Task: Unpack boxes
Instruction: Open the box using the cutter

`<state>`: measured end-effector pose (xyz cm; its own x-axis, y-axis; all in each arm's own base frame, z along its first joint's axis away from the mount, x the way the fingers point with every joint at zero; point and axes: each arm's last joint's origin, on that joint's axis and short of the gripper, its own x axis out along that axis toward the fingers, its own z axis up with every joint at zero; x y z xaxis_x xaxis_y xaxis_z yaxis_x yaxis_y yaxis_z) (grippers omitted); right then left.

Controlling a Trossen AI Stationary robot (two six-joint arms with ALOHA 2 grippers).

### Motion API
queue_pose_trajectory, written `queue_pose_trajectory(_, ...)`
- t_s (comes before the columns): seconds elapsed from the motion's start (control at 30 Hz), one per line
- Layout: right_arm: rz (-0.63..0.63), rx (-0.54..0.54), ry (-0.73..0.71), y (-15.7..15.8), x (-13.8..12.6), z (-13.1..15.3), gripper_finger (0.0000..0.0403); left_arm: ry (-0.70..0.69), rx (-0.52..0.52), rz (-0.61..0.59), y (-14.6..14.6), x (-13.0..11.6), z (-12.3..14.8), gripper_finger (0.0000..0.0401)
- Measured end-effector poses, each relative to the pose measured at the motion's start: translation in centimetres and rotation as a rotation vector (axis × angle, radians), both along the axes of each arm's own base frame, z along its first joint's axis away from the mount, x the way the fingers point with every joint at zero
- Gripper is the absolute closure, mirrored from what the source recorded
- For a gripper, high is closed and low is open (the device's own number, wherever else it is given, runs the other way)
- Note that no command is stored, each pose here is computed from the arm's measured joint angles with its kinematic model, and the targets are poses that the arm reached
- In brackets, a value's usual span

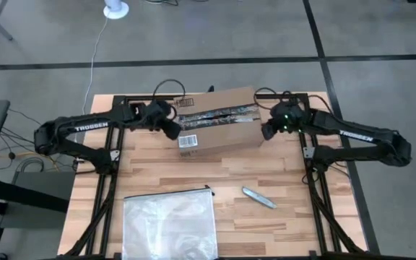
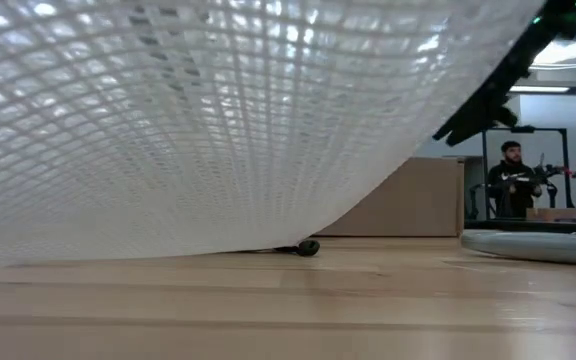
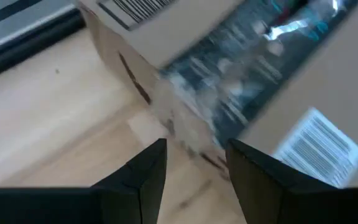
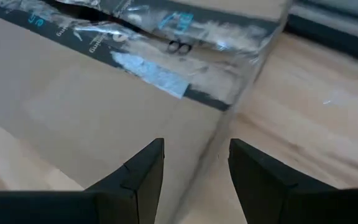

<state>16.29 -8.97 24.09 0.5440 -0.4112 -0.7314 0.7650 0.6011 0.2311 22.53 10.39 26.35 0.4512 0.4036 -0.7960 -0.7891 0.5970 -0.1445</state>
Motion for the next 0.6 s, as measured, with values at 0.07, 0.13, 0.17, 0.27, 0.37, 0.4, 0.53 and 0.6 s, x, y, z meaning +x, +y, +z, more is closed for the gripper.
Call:
queue_pose_trajectory(0.07, 0.009, 0.056, -0.014, -0.6, 0.5, -0.7, 0.0241, -0.045, -0.042, -0.028, 0.7, -0.2, -0.9, 0.0249)
queue_pose_trajectory(0.13, 0.020, 0.085, -0.012, -1.0, 1.2, -1.3, 0.0241, -0.093, -0.061, -0.044, 1.0, -0.2, -1.8, 0.0249)
queue_pose_trajectory(0.17, 0.030, 0.093, -0.015, -1.1, 1.5, -1.5, 0.0241, -0.098, -0.071, -0.041, 1.0, -0.2, -2.3, 0.0249)
queue_pose_trajectory(0.27, 0.052, 0.120, -0.047, -1.2, 2.8, -2.1, 0.0241, -0.074, -0.113, -0.032, 0.6, -0.7, -3.8, 0.0249)
queue_pose_trajectory(0.37, 0.080, 0.137, -0.062, -0.8, 4.1, -2.7, 0.0241, -0.073, -0.146, -0.033, -0.1, -0.9, -4.8, 0.0249)
queue_pose_trajectory(0.4, 0.087, 0.143, -0.069, -0.6, 4.5, -2.8, 0.0241, -0.070, -0.152, -0.033, -0.4, -1.0, -5.0, 0.0249)
queue_pose_trajectory(0.53, 0.117, 0.176, -0.112, 0.7, 5.8, -3.0, 0.0241, -0.051, -0.177, -0.032, -1.5, -1.9, -4.8, 0.0249)
queue_pose_trajectory(0.6, 0.134, 0.209, -0.136, 1.7, 6.3, -3.1, 0.0241, -0.046, -0.189, -0.021, -2.0, -2.7, -4.3, 0.0249)
